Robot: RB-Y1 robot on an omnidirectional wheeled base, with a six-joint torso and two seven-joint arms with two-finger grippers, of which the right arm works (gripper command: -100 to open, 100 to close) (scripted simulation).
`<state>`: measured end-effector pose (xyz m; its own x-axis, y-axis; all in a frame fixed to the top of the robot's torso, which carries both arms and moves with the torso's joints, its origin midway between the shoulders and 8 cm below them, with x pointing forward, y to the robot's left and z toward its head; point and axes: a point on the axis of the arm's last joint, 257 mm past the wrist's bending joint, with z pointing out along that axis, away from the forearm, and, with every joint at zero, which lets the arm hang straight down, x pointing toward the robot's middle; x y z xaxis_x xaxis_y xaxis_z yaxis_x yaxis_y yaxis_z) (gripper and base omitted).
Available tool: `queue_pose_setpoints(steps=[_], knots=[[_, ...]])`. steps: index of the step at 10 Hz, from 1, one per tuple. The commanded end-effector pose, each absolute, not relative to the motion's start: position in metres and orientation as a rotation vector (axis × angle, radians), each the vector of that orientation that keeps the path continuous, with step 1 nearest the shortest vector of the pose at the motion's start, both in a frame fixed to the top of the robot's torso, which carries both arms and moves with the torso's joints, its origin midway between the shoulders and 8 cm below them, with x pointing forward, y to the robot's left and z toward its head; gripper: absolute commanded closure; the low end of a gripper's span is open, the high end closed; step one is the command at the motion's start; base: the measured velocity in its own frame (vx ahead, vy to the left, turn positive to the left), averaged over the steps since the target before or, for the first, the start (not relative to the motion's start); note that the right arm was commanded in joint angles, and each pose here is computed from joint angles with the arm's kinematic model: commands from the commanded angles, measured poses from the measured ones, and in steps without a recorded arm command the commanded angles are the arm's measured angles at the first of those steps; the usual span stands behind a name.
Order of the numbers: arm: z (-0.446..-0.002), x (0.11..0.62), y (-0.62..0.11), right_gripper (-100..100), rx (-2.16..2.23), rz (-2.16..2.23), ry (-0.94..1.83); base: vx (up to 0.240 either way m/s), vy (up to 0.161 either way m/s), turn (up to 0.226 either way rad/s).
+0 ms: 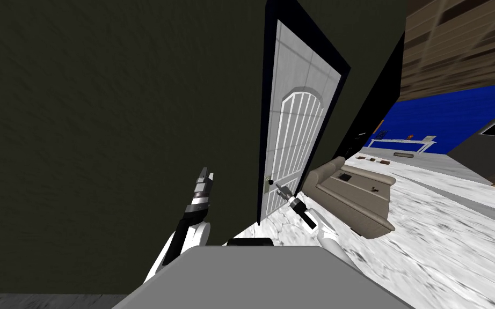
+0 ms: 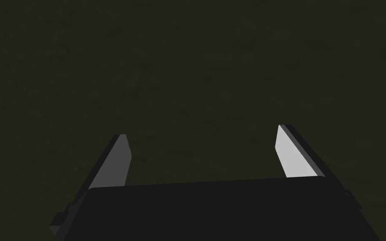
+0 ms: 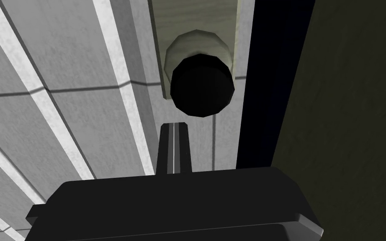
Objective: Pull the door open
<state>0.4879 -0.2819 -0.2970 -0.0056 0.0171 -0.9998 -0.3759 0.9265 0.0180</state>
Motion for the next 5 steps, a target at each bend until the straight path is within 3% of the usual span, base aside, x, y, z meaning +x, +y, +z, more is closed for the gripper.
queue_pose_setpoints(steps=[1,4,5], knots=[[-0.2967,0.4841,-0.2810,-100,-0.303,0.322,1.550,-0.170,-0.069,-0.079],[-0.2962,0.4771,-0.2792,-100,-0.328,0.331,1.546,-0.221,-0.061,-0.043],[-0.2965,0.4791,-0.2798,-100,-0.321,0.328,1.547,-0.090,-0.025,-0.009]])
